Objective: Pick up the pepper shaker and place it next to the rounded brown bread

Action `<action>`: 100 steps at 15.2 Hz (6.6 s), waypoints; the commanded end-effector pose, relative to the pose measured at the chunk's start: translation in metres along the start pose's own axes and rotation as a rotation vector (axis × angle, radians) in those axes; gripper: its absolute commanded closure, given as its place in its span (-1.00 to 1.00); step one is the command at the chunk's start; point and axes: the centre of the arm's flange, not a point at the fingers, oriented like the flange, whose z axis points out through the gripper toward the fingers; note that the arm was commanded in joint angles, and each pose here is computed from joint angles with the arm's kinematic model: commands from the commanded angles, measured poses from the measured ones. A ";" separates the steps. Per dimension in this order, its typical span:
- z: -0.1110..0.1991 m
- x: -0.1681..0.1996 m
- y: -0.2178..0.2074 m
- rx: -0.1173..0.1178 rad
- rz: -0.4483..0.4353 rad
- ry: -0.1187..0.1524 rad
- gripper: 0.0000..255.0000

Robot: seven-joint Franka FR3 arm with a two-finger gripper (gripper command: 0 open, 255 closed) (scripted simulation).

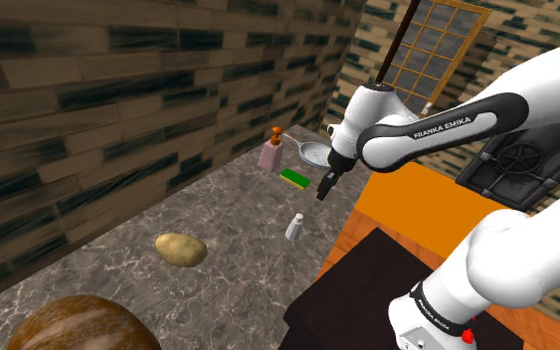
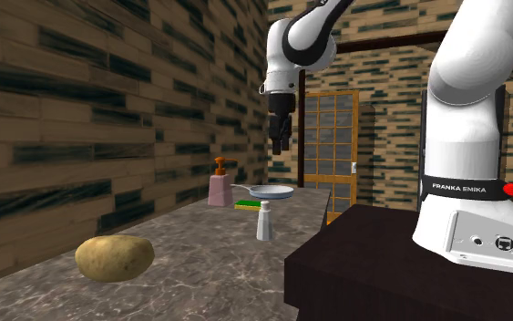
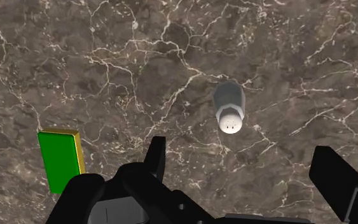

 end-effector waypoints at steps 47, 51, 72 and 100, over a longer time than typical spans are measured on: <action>0.110 0.044 -0.020 -0.016 -0.075 0.014 1.00; 0.089 0.045 -0.018 -0.016 -0.075 0.014 1.00; -0.010 0.050 -0.035 -0.016 -0.075 0.014 1.00; -0.047 0.057 -0.403 -0.016 -0.075 0.014 1.00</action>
